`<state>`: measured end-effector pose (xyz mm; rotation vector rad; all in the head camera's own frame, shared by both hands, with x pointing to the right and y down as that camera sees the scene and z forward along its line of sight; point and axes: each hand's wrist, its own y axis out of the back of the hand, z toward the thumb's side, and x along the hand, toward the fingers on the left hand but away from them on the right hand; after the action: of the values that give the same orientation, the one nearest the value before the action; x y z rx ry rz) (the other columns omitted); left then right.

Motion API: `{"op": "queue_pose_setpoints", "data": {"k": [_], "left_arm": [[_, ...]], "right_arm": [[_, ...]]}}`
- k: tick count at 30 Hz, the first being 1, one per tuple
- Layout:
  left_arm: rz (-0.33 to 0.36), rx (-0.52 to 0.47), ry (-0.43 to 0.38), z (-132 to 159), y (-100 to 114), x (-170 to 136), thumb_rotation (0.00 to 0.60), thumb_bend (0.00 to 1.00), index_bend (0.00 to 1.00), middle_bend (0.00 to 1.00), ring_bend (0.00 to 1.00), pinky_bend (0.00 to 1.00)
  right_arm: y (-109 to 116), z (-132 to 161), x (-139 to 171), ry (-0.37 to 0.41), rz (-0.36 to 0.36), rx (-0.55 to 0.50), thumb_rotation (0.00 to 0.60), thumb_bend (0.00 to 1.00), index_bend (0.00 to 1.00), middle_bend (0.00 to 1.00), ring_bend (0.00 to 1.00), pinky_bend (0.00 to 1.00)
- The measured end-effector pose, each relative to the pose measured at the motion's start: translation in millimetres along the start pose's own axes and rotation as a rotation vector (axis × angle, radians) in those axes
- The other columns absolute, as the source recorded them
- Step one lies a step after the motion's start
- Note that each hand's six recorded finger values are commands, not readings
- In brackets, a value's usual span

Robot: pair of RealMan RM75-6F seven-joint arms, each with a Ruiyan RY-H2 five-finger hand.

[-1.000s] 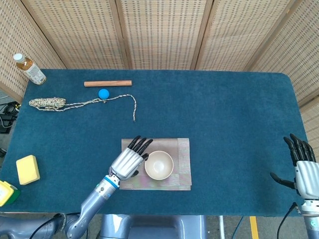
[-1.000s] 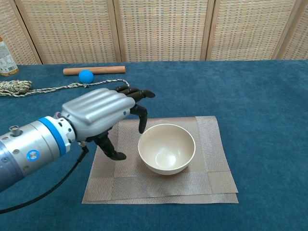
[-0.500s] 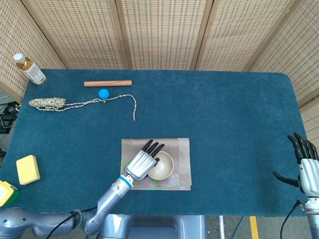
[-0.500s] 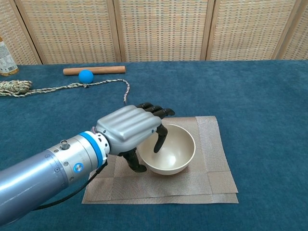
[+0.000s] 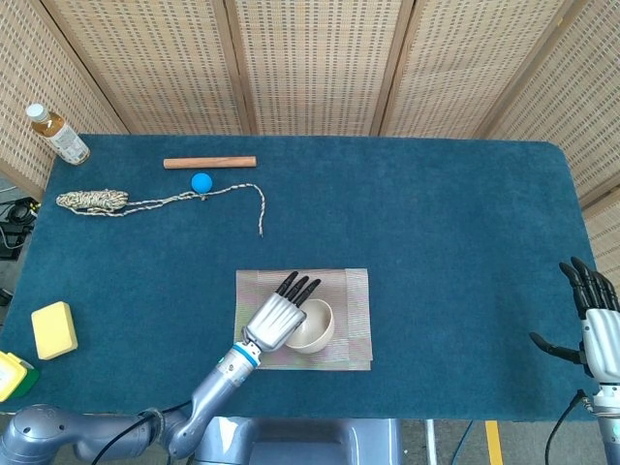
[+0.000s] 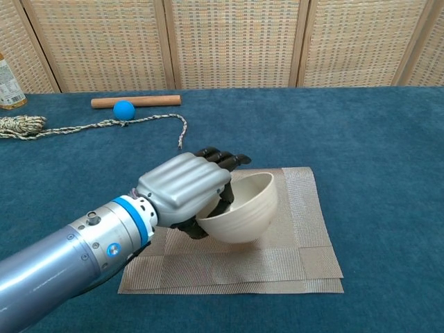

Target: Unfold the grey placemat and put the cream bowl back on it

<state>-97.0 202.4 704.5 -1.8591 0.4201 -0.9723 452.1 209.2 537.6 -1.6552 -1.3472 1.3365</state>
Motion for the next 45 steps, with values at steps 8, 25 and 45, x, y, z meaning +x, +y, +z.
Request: {"op": "queue_pose_setpoints", "data": {"k": [8,25,45], "left_arm": [[0.022,0.020,0.067,-42.8,7.3,-14.3,0.600,0.46,0.76,0.00,0.00,0.00],[-0.049,0.152,0.341,-212.2,1.3,-90.9,0.600,0.46,0.75,0.00,0.00,0.00],[-0.200,0.196,0.509,-287.9,-31.5,-152.1,0.600,0.40,0.62,0.00,0.00,0.00]], "right_arm": [[-0.7,2.3,1.7,0.006,-0.002,0.012,0.600,0.20,0.07,0.00,0.00,0.00],[-4.5,7.9,3.9,0.015,0.006,0.028,0.600,0.20,0.07,0.00,0.00,0.00],[-8.3,9.9,3.5,0.013,0.012,0.032,0.600,0.20,0.07,0.00,0.00,0.00]]}}
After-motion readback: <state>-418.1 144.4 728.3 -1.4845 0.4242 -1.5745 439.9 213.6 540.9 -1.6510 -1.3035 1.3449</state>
